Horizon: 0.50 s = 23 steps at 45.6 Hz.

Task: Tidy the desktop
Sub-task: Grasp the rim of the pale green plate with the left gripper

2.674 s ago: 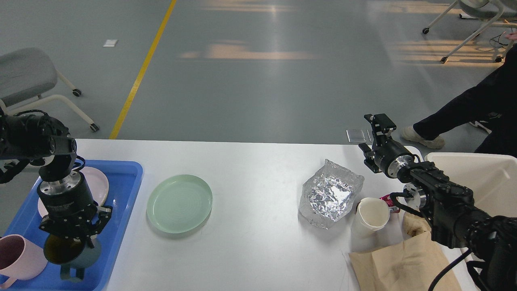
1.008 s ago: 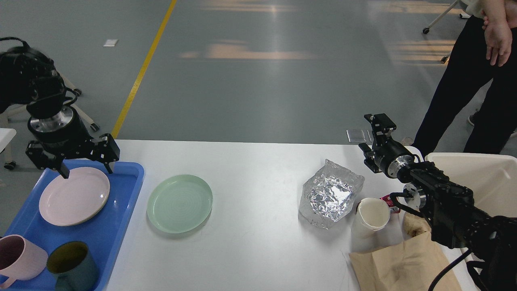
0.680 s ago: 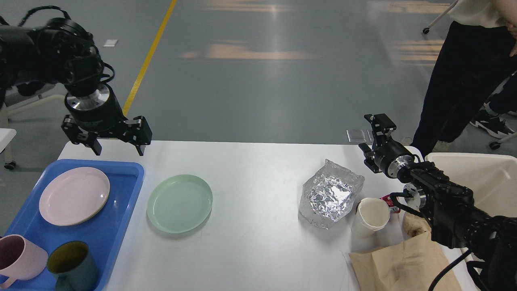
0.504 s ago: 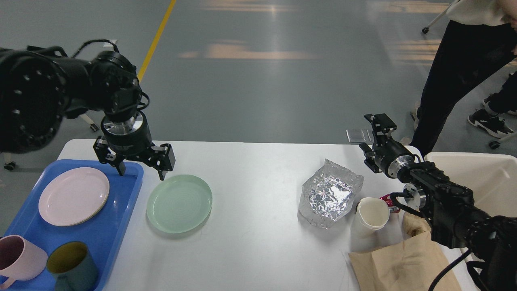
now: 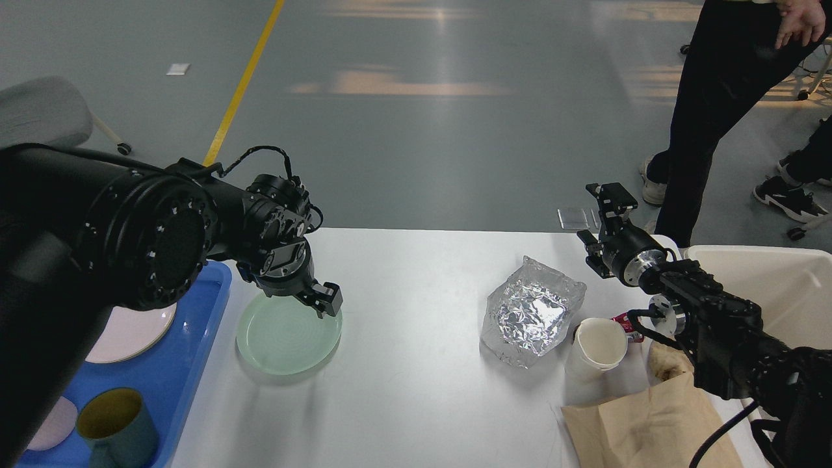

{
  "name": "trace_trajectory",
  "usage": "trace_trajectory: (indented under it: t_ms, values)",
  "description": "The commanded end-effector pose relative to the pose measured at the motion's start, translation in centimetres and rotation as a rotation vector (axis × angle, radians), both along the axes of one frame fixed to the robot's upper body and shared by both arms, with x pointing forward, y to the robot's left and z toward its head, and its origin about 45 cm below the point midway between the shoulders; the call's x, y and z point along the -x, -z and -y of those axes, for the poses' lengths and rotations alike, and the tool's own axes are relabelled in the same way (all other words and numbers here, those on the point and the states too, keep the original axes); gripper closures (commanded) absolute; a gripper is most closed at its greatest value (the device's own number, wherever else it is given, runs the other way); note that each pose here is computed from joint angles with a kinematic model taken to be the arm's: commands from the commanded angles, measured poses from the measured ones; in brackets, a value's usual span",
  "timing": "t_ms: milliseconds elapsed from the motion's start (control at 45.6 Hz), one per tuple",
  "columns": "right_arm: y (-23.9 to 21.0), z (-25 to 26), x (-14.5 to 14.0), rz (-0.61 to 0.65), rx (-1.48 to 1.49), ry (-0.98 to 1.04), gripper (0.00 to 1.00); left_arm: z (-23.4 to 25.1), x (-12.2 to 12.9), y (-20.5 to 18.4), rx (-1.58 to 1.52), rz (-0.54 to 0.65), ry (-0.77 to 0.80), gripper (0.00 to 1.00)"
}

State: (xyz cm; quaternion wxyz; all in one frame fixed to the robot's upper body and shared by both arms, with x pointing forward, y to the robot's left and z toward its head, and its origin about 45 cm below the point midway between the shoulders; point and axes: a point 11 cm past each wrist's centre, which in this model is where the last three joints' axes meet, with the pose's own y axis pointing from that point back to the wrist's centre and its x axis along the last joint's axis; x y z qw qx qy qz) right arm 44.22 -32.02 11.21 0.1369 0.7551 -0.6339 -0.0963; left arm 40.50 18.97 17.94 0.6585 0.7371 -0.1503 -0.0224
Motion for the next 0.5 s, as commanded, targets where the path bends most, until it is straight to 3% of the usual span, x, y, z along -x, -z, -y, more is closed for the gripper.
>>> trace_trajectory:
  t_ms: [0, 219, 482]
  values:
    - [0.0, 0.0, 0.0, -0.001, 0.0, 0.0, 0.0, 1.1, 1.0, 2.8, 0.048, 0.003, 0.008, 0.07]
    - [0.0, 0.0, 0.0, -0.001, 0.0, 0.0, 0.0, 0.5, 1.4, 6.7, 0.105, 0.069, -0.033, 0.07]
    - [0.0, 0.0, 0.0, -0.001, 0.0, 0.0, 0.0, 0.1, 1.1, 8.4, 0.13, 0.176, -0.038, 0.07]
